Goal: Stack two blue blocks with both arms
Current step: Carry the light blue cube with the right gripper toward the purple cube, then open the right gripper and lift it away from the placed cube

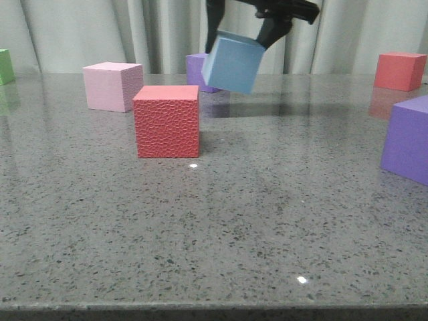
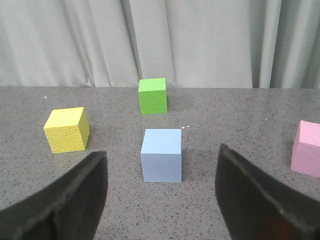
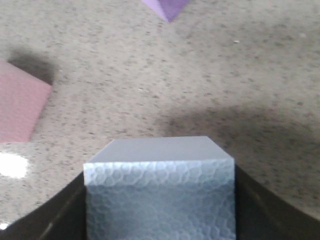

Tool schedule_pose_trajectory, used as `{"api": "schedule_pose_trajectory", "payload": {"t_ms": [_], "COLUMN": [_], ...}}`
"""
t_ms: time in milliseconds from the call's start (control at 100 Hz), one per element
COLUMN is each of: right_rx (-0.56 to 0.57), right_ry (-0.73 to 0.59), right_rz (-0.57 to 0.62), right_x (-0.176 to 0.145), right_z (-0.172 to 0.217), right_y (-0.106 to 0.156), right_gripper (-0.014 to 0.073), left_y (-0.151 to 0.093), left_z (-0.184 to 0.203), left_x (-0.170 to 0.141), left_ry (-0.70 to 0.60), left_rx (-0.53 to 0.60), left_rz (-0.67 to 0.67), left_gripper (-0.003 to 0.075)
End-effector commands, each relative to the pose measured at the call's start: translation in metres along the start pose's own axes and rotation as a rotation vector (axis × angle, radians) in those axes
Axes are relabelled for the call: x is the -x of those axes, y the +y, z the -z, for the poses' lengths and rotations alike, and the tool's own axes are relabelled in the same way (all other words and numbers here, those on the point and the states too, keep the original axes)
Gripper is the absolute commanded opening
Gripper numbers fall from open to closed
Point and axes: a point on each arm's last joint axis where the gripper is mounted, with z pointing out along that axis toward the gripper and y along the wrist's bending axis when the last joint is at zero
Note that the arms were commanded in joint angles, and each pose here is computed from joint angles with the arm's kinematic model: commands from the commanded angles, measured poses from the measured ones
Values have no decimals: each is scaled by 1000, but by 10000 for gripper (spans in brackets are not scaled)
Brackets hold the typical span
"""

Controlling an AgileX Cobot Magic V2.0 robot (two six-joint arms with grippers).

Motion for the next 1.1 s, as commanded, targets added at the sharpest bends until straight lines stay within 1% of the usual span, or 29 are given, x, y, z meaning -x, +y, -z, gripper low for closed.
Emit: {"api": "schedule_pose_trajectory", "payload": {"t_ms": [0,260,440,680,750,880,940,1030,1090], "right_rx": [84,96,98,83,83,86,89,93,95], "right_ry": [-130,-88,-104,-114,-115,-119,-122,-122,-122], "right_rz": [-2,-30,-68,-74,-74,-80,-88,-93,-94], "right_x": [12,6,8,9,9,9,10,10,10], "right_z": [32,10,10,10,10,10,10,10,10], "right_y": [16,21,20,19,19,19,19,20,20], "right_gripper": [329,330,331,340,391,547,594,638,645], "left_y": [-1,-1,-1,-1,-1,-1,-1,-1,-1], "left_z": [3,3,3,3,3,3,3,3,3], "left_x": [19,19,19,19,19,19,19,19,19], "left_ry": [-117,-117,-117,-117,-117,-117,-117,-117,-117], "left_rx": [-13,-13,-13,-13,-13,-13,-13,-13,-13], "left_rz": [13,13,13,13,13,14,14,14,14], "left_gripper": [461,461,461,461,461,461,461,461,461]}}
